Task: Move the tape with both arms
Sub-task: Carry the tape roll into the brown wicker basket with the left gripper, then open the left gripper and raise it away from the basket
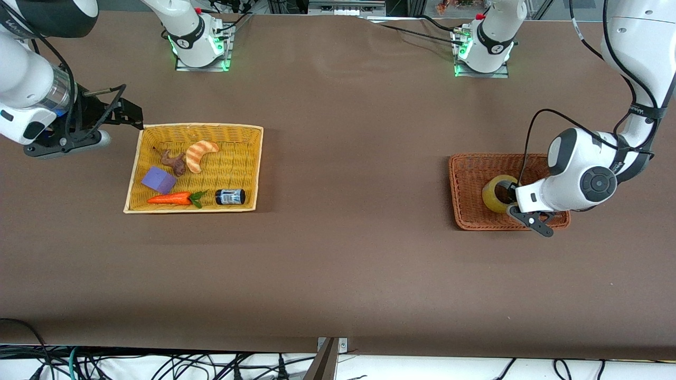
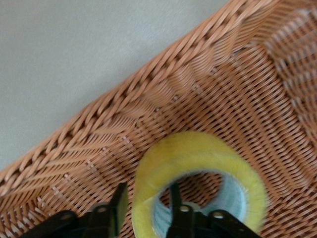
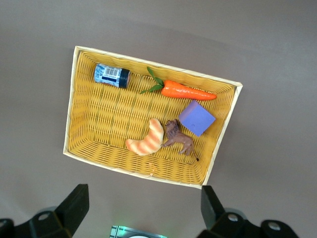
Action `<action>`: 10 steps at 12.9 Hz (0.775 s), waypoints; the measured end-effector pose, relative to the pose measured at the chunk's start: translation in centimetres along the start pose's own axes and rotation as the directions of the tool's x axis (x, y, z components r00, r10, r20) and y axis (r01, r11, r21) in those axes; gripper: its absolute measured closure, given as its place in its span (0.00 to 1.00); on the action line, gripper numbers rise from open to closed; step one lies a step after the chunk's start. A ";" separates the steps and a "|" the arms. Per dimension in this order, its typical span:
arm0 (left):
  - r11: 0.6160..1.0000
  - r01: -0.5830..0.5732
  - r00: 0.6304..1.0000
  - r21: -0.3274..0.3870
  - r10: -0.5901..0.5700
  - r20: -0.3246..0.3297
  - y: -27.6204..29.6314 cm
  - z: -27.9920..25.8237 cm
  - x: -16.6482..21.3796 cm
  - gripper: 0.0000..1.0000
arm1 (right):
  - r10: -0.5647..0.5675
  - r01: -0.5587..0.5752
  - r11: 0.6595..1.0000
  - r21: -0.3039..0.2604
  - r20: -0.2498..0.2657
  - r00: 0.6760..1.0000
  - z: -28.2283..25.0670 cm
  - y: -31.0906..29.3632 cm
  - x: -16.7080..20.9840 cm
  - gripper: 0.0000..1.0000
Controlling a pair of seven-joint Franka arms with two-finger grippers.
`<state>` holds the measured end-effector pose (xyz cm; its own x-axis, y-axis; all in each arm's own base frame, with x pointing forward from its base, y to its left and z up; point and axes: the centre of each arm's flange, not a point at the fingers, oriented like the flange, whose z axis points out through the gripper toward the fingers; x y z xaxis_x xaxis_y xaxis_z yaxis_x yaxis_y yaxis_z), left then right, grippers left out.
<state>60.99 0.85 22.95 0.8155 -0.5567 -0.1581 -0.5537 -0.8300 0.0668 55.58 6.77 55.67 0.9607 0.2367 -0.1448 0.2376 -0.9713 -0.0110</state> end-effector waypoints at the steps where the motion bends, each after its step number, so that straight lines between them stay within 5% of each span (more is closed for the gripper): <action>1: 1.000 -0.005 1.000 0.006 0.005 -0.002 0.3 -0.7 0.1 0.41 | 0.000 0.000 1.000 0.000 0.000 1.000 0.0 0.0 0.0 0.00; 5: 1.000 0.015 1.000 0.014 -0.014 -0.026 2.5 -9.8 0.6 0.00 | -0.001 0.001 1.000 0.000 0.000 1.000 0.0 0.0 0.0 0.00; 10: 0.994 0.105 0.988 0.040 -0.100 -0.118 3.7 -27.0 -2.8 0.00 | -0.002 0.002 1.000 0.000 -0.001 1.000 0.0 0.0 0.0 0.00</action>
<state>61.22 -1.58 50.21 0.8808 -0.4713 -0.0465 -0.4713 -0.8819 0.0107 55.56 6.77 55.70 0.9602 0.2390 -0.1442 0.2400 -0.9707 -0.0112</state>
